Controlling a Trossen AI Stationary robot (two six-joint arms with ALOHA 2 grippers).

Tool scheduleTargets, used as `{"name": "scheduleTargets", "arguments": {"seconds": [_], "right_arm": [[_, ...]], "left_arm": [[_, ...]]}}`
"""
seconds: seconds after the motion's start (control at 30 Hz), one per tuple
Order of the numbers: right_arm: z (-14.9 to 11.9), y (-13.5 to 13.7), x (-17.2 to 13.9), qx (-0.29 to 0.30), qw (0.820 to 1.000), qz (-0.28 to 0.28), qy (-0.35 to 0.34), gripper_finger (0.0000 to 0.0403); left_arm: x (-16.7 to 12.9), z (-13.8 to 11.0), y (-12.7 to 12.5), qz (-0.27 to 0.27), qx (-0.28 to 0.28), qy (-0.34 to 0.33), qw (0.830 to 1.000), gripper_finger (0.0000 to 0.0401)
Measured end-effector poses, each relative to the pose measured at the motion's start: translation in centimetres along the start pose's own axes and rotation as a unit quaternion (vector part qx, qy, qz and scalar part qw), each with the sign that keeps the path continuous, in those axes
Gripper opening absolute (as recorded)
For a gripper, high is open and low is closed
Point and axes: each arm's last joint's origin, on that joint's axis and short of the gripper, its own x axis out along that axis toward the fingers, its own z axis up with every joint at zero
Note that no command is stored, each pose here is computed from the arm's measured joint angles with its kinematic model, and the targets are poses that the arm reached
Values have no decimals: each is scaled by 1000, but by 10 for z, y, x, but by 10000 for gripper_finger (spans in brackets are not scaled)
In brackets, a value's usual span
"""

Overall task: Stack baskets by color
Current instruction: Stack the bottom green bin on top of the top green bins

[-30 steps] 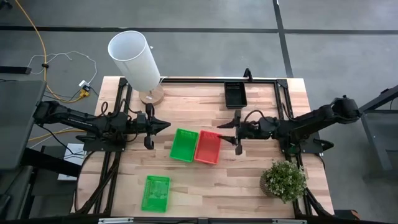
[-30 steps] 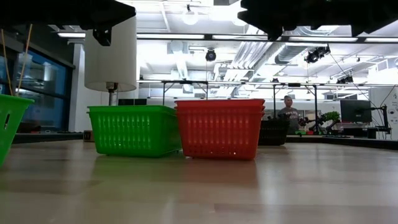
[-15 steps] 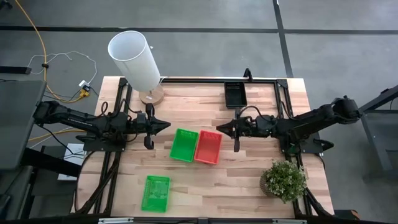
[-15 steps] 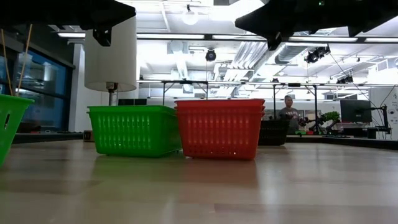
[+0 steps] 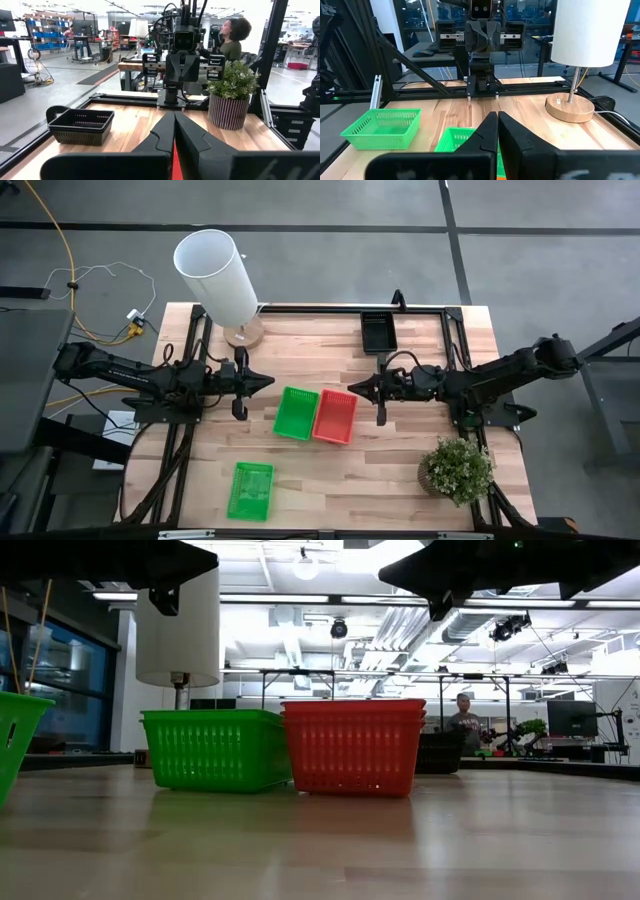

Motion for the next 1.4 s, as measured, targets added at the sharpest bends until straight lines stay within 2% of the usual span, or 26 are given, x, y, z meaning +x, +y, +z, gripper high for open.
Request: {"name": "scheduleTargets", "arguments": {"seconds": [1.13,1.27,1.4], "right_arm": [[0,0,0,-1,1000,8,0,0],[0,1,0,-3,1000,15,0,0],[0,1,0,-6,1000,19,0,0]], "left_arm": [[0,0,0,0,4,0,1000,1],[0,0,0,-3,0,1,1000,31],[0,0,-2,-28,0,2,1000,96]]}}
